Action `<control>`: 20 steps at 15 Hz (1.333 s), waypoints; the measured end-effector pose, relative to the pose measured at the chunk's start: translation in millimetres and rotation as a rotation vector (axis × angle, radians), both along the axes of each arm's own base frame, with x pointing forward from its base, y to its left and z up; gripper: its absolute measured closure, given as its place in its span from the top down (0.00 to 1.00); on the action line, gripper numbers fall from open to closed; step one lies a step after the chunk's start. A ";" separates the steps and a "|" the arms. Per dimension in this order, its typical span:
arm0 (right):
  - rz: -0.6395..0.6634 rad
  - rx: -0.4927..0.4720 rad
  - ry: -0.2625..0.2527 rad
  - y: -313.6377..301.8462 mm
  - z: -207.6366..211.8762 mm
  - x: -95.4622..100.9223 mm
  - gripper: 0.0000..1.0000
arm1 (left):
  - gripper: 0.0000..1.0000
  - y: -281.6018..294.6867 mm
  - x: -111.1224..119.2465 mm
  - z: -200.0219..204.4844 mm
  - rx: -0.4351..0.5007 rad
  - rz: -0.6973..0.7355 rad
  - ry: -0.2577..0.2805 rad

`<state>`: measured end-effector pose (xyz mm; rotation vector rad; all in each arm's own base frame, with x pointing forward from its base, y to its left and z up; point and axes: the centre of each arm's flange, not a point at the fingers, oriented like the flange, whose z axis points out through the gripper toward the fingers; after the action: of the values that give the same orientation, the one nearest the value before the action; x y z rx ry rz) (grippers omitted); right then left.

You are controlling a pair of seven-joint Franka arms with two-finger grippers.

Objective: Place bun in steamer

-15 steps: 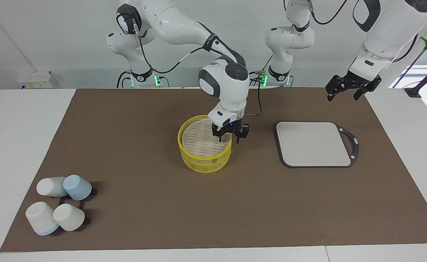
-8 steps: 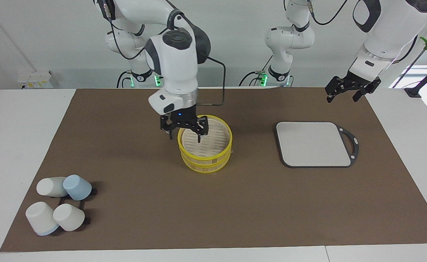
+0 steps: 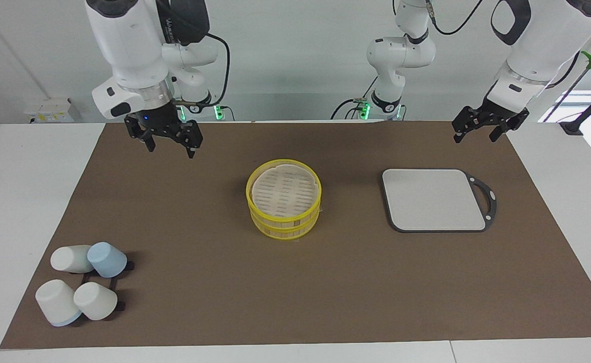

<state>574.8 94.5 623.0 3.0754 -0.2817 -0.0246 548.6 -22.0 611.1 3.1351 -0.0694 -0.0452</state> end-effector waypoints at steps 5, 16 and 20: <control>0.024 -0.004 0.042 -25.6 -9.8 -25.9 1.00 | 1.00 0.0 0.4 -0.1 0.000 0.000 -0.003; 0.055 0.043 -0.003 -98.7 -10.3 -16.0 1.00 | 1.00 1.2 1.8 0.9 -0.001 0.002 -0.015; 0.045 0.052 -0.004 -102.9 -10.3 -16.1 1.00 | 1.00 1.2 2.2 1.2 -0.001 0.002 -0.019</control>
<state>558.7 -8.4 612.7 3.1327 -0.2151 -0.0246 550.8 -20.8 612.3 3.1351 -0.0659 -0.0158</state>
